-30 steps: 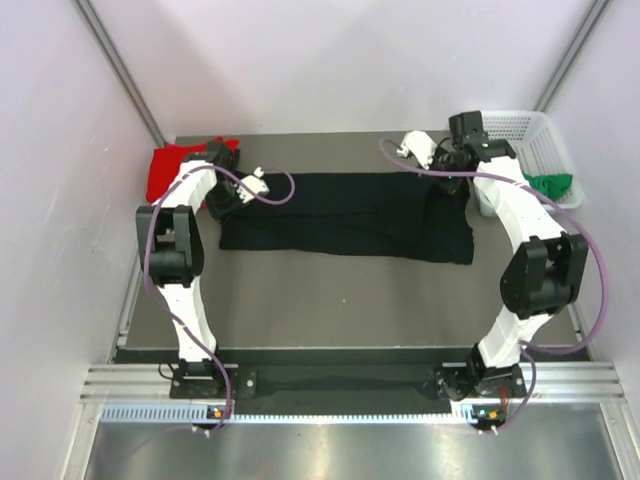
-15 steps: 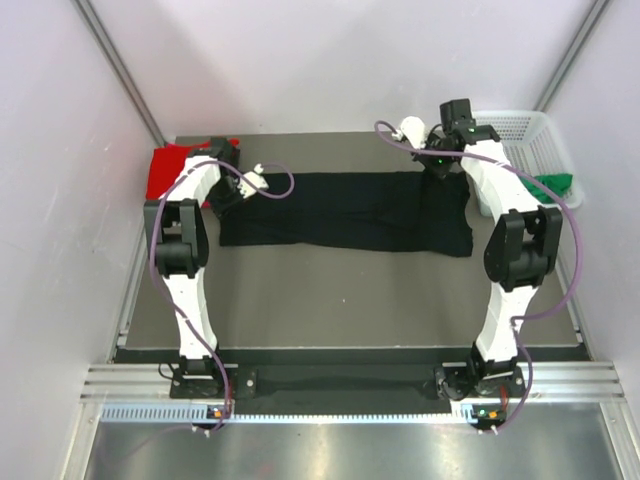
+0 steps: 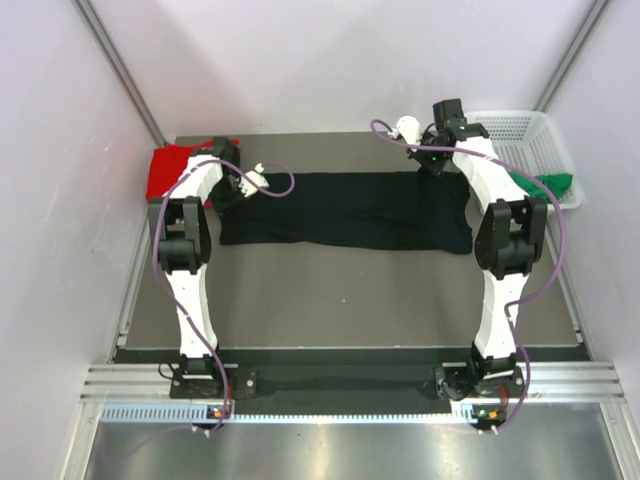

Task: Fold and stack the t-shirts
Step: Fold the tshirt

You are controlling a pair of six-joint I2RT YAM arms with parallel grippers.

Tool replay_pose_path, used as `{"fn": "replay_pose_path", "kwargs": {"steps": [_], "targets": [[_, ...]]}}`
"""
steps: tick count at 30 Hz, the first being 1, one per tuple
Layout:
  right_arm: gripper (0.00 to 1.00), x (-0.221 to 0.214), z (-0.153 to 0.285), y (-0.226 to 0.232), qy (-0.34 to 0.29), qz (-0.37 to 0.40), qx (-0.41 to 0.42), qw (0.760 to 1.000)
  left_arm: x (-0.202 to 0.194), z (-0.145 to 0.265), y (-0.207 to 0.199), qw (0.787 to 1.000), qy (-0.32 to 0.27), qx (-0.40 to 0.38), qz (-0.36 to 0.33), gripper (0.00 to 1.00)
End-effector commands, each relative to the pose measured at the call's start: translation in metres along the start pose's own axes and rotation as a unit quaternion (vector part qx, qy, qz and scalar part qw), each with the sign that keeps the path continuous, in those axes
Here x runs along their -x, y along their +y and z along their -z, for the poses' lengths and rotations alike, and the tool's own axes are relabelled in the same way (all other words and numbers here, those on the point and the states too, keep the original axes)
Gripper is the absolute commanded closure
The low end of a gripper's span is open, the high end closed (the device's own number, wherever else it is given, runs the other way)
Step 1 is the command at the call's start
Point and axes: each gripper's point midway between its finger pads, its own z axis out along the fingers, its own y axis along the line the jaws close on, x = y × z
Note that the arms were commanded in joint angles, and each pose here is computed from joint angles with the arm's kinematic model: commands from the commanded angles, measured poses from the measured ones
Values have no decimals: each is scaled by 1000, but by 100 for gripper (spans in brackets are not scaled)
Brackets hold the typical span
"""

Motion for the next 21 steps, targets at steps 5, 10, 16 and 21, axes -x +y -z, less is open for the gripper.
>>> {"fn": "replay_pose_path", "kwargs": {"steps": [5,10,16,21], "targets": [[100,18,-3,-35,-25,-3,-48,999,7,7,23,999,-9,32,17,100],[100,20,-11,-40,-27,-4,-53,998,11,9,30,999,-16,43,21,100],[100,19,-24,-39,-23,-3,-53,998,14,8,35,998,-18,51,29,100],[97,23,-27,-52,-34,-23,-82,996,10,12,39,997,-9,64,43,94]]}}
